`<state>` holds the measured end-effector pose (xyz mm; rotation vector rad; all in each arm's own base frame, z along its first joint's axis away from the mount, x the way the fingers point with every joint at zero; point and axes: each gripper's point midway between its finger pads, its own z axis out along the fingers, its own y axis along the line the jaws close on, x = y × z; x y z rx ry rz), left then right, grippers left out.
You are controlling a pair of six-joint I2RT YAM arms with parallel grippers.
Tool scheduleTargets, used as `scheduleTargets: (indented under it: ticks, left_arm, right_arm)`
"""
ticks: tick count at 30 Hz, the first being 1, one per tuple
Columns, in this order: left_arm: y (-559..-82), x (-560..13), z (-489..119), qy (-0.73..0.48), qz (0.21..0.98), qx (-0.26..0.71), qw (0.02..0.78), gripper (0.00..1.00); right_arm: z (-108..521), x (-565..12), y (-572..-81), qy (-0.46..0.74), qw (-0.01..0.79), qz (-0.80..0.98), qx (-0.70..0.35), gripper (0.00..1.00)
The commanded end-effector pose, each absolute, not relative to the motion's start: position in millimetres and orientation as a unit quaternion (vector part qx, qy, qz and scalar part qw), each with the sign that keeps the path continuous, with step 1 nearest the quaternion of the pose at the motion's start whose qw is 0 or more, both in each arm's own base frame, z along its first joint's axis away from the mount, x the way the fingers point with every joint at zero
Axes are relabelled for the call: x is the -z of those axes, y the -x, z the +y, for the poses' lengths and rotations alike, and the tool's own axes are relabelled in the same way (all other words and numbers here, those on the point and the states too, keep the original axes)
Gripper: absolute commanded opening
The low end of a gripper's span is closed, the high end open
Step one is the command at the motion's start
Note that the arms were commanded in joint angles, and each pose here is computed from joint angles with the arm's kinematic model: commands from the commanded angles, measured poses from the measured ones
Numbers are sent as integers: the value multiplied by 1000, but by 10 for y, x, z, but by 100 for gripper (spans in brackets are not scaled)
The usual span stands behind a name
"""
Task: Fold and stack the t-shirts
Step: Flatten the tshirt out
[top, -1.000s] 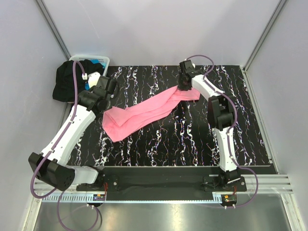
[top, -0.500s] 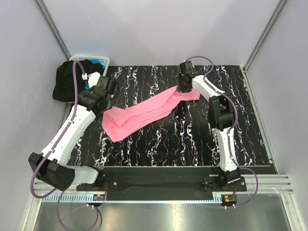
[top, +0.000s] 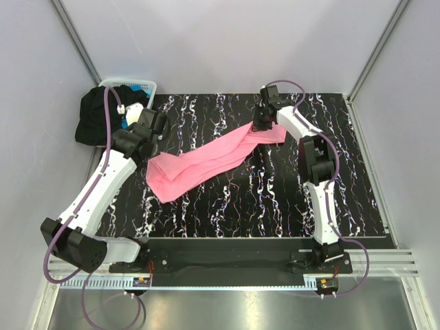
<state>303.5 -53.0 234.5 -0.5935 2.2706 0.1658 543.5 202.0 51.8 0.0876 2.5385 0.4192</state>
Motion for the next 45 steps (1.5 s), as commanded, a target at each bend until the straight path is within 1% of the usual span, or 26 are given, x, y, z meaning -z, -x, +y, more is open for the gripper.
scheduleTargets:
  ticks: [1,5,6,8,11,13,14,16,17,18,20,22,23,25,26,27,30,33,37,40,41,42,43,44,45]
  left_arm:
    - [-3103,-2491,-529,239,879,-50,410,0]
    - [-3105,-2486,-535,239,879,-50,409,0]
    - [-3106,-2492,-536,240,878,-49,410,0]
    - [-3096,-2500,-525,242,877,-49,412,0]
    - [-3080,-2510,-515,243,876,-48,414,0]
    - [-3073,-2511,-525,241,877,-46,413,0]
    - [-3075,-2511,-531,241,877,-44,413,0]
    - [-3067,-2506,-556,237,879,-41,412,0]
    - [-3063,-2499,-562,234,880,-41,411,0]
    - [-3059,-2495,-570,233,881,-39,410,0]
    - [-3044,-2493,-595,226,883,-38,410,0]
    - [-3004,-2491,-624,221,885,-33,409,0]
    - [-2989,-2499,-627,220,885,-30,410,0]
    - [-2941,-2516,-634,217,884,-24,414,0]
    - [-2914,-2512,-628,215,885,-24,413,0]
    - [-2895,-2514,-623,215,884,-22,414,0]
    - [-2829,-2531,-597,215,883,-19,418,0]
    - [-2799,-2557,-565,219,880,-21,422,0]
    - [-2831,-2586,-536,229,874,-28,428,0]
    - [-2888,-2601,-525,237,871,-37,430,0]
    - [-2911,-2592,-521,240,869,-41,430,0]
    - [-2930,-2600,-493,248,865,-49,434,0]
    - [-2948,-2613,-480,252,862,-53,436,0]
    - [-2967,-2617,-467,256,860,-59,437,0]
    - [-3010,-2628,-437,268,853,-69,442,0]
  right_arm:
    - [2115,-785,-5603,-26,311,932,-185,0]
    - [2073,-939,-5630,-24,329,928,-176,0]
    - [2047,-1055,-5628,-23,339,925,-172,0]
    - [1931,-1132,-5596,-33,350,925,-147,0]
    - [1721,-1434,-5455,-51,376,919,-109,0]
    - [1571,-1667,-5283,-65,389,915,-88,0]
    - [1514,-1899,-5191,-75,402,908,-87,0]
    - [1420,-1924,-4982,-81,388,915,-74,0]
    - [1375,-2103,-4879,-91,399,909,-77,0]
    - [1329,-2023,-4750,-93,386,915,-70,0]
    - [1292,-2180,-4574,-96,393,912,-74,0]
    - [1200,-2118,-4374,-102,375,919,-59,0]
    - [1165,-2221,-4278,-107,381,916,-59,0]
    - [1065,-2184,-4051,-114,358,926,-42,0]
    - [1035,-2291,-3948,-122,363,923,-45,0]
    - [1001,-2255,-3815,-124,349,928,-39,0]
    - [964,-2380,-3541,-129,346,928,-45,0]
    - [887,-2475,-3425,-142,354,924,-32,0]
    - [882,-2368,-3592,-141,365,920,-17,0]
    - [980,-2079,-3896,-139,348,927,-6,0]
    - [1026,-1819,-4027,-133,324,937,4,0]
    - [1107,-1836,-4200,-132,335,933,-6,0]
    - [1190,-1668,-4423,-123,326,937,-3,0]
    - [1197,-1425,-4446,-118,302,946,7,0]
    - [1317,-1522,-4642,-111,312,943,-11,0]
